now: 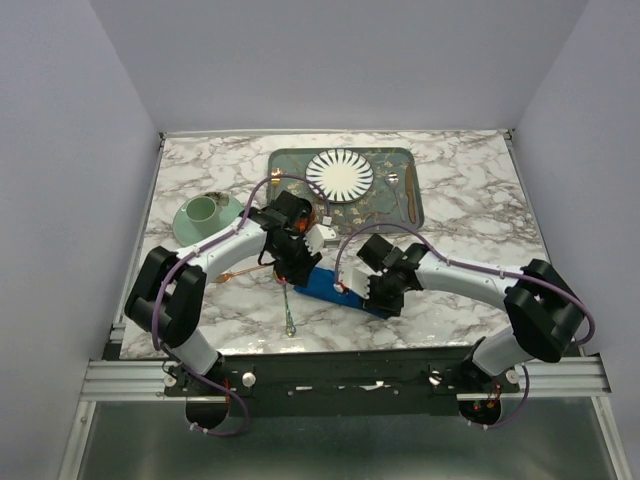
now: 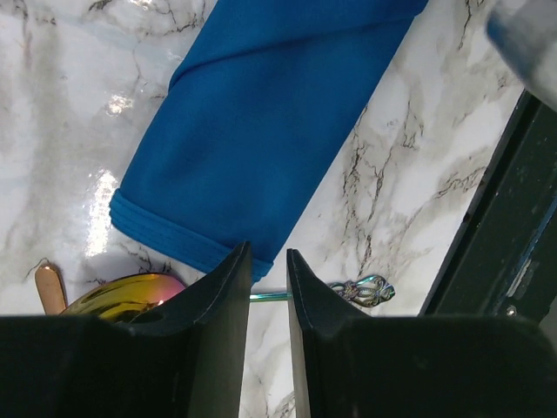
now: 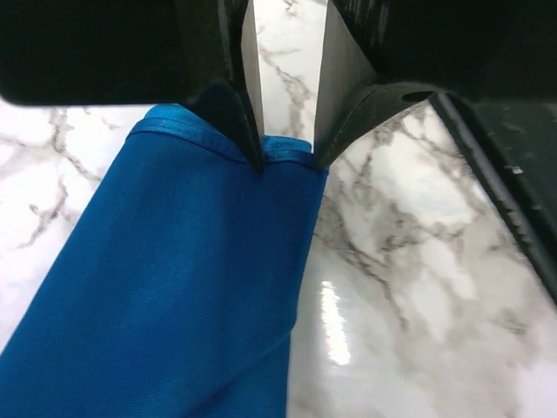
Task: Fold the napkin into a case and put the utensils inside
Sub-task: Turn over the smaller rectangle-folded napkin at the center of the board, then pick up the spoon from the center of the board.
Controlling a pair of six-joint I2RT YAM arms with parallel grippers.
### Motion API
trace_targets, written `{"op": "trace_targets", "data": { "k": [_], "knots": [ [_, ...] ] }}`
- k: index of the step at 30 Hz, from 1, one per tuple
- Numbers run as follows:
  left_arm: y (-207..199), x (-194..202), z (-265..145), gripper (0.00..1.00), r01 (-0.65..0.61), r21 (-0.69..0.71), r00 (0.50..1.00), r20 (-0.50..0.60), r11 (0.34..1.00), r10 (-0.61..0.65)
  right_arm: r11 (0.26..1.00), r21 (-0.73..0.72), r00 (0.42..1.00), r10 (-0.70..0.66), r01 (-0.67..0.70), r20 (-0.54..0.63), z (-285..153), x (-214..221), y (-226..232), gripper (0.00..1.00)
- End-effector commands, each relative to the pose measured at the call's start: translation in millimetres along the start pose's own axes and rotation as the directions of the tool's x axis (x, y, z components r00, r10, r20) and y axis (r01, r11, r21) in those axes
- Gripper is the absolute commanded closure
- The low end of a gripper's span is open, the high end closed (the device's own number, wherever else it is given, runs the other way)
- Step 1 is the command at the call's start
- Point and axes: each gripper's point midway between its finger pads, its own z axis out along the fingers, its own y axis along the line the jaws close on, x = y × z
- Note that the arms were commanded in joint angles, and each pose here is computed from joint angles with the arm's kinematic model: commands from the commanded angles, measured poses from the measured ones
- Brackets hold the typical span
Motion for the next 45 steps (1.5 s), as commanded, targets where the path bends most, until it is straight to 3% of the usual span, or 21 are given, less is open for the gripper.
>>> {"op": "trace_targets", "data": {
  "k": [1, 3, 7, 16, 22, 28, 31, 32, 34, 35, 38, 39, 43, 45],
  "knots": [
    [3.6, 4.9, 3.5, 0.67, -0.012, -0.010, 0.997, -0.082, 1.000, 0.011, 0.989, -0.127, 0.994, 0.084, -0.075, 0.068, -23.3, -13.5, 23.2, 0.57],
    [1.7, 8.7, 0.2, 0.67, -0.020, -0.007, 0.995, -0.100, 1.000, 0.019, 0.976, -0.142, 0.967, 0.189, -0.166, 0.171, -50.3, -20.6, 1.4, 0.50],
    [-8.7, 9.4, -8.5, 0.67, -0.047, 0.011, 0.995, -0.082, 0.999, 0.048, 0.947, -0.170, 0.934, 0.302, -0.272, 0.190, -75.0, -4.2, -22.6, 0.46],
    [-4.9, 34.0, 7.1, 0.67, -0.095, 0.013, 0.985, -0.145, 0.995, 0.096, 0.889, -0.248, 0.897, 0.423, -0.384, 0.130, -55.6, -4.6, -32.8, 0.45],
    [17.6, 12.7, 31.0, 0.69, -0.107, -0.013, 0.984, -0.146, 0.994, 0.104, 0.823, -0.291, 0.850, 0.524, -0.487, 0.059, -40.0, 20.4, -39.3, 0.44],
    [24.0, -17.8, 45.6, 0.69, -0.152, -0.010, 0.982, -0.119, 0.988, 0.149, 0.805, -0.297, 0.825, 0.558, -0.513, 0.086, -54.0, 25.2, -46.2, 0.41],
    [12.3, -24.4, 26.9, 0.58, -0.176, 0.008, 0.981, -0.083, 0.984, 0.176, 0.810, -0.266, 0.819, 0.564, -0.523, 0.107, -64.1, 24.8, -53.4, 0.39],
    [9.6, -25.9, 18.2, 0.47, -0.222, 0.022, 0.973, -0.056, 0.975, 0.223, 0.813, -0.255, 0.818, 0.563, -0.523, 0.118, -67.9, 23.3, -57.3, 0.38],
    [-1.2, -23.2, -12.1, 0.35, -0.284, 0.022, 0.959, -0.008, 0.958, 0.285, 0.815, -0.246, 0.817, 0.563, -0.524, 0.125, -73.6, 22.7, -58.7, 0.37],
    [10.4, -19.4, -28.8, 0.27, -0.360, -0.004, 0.933, 0.014, 0.933, 0.360, 0.819, -0.240, 0.818, 0.560, -0.522, 0.131, -76.6, 21.3, -60.7, 0.37],
    [12.3, -2.9, -64.2, 0.18, -0.491, -0.059, 0.869, 0.042, 0.869, 0.493, 0.818, -0.226, 0.814, 0.565, -0.530, 0.138, -80.6, 19.3, -65.0, 0.36],
    [16.8, 1.9, -73.9, 0.16, -0.620, -0.091, 0.783, -0.005, 0.780, 0.622, 0.819, -0.221, 0.813, 0.564, -0.529, 0.146, -82.7, 17.1, -68.3, 0.36],
    [20.1, 27.4, -66.5, 0.16, -0.785, -0.036, 0.619, -0.078, 0.619, 0.781, 0.806, -0.219, 0.800, 0.583, -0.549, 0.139, -82.1, 14.3, -74.6, 0.32],
    [20.9, 29.9, -57.3, 0.18, -0.802, 0.006, 0.596, -0.061, 0.597, 0.801, 0.799, -0.222, 0.797, 0.591, -0.558, 0.126, -79.1, 14.6, -76.1, 0.32]
  ]
}}
